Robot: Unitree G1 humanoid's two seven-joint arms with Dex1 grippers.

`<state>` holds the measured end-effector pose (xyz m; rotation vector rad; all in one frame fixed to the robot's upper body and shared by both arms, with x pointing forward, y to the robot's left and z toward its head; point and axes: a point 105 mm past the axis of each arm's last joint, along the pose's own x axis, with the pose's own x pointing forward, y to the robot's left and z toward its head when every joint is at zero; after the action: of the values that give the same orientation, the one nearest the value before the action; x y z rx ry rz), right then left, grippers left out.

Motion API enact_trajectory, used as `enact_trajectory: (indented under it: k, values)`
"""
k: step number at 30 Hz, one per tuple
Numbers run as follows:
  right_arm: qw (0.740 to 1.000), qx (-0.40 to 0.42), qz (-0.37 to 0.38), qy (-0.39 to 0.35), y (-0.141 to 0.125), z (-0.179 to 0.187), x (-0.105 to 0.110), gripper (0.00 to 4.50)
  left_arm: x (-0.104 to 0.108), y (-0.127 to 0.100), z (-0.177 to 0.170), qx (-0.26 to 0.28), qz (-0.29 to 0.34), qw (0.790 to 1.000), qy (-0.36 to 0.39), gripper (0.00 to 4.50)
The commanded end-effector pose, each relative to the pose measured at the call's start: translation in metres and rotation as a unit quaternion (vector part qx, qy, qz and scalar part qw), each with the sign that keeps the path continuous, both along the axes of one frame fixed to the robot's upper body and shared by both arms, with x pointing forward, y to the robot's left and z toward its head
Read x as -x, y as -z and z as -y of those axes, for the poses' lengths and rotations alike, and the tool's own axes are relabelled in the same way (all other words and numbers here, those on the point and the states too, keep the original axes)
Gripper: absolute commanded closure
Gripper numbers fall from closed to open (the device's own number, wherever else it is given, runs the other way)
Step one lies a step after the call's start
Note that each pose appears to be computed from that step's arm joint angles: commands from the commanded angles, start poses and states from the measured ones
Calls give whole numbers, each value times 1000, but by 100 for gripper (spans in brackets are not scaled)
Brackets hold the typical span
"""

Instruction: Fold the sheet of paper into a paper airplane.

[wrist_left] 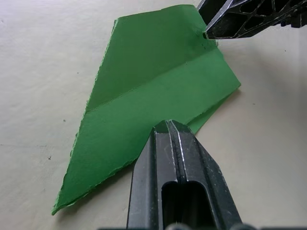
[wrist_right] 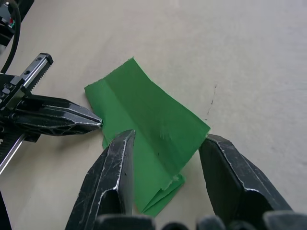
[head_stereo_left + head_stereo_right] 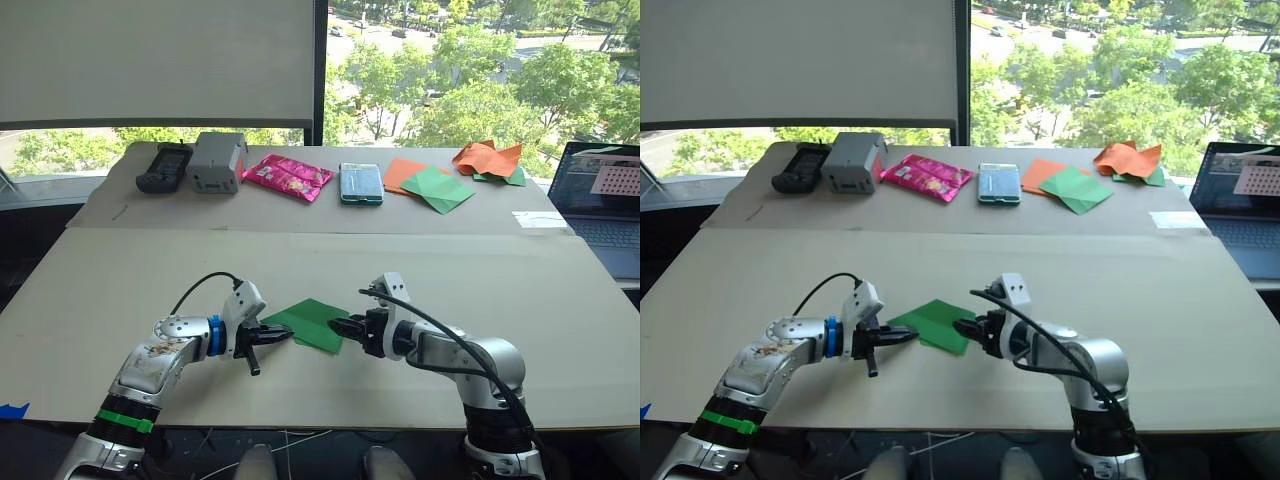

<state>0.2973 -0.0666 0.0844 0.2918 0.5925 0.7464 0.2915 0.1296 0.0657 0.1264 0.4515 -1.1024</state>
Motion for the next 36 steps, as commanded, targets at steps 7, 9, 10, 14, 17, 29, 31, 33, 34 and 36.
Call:
enact_trajectory:
  k: [7,9,10,14,17,29,31,33,34,36]
  values:
    - [998,23,53,-19,-5,-3,0,342,-1,-11,3,3,19,1000,8,450]
    - [998,24,60,-21,-6,-4,0,414,-1,-11,2,2,19,1000,8,450]
    - [998,23,62,-21,-6,-4,0,442,-1,-11,2,2,19,1000,7,450]
    - [996,21,85,-29,-12,-7,0,447,-1,-11,2,2,19,1000,7,450]
    - [995,17,97,-35,-17,-8,2,447,-1,-11,1,1,19,1000,6,450]
    - [897,165,383,-144,-46,-25,19,447,-1,-20,3,29,10,1000,-5,450]
    - [856,221,440,-159,-39,-26,19,447,-1,-26,2,44,7,999,-11,450]
    - [821,263,476,-172,-32,-25,17,447,0,-30,1,53,2,998,-16,450]
    - [803,277,498,-175,-32,-25,16,447,2,-31,-1,55,-2,998,-18,450]
    - [777,288,530,-180,-33,-27,16,447,5,-32,-5,57,-8,998,-22,450]
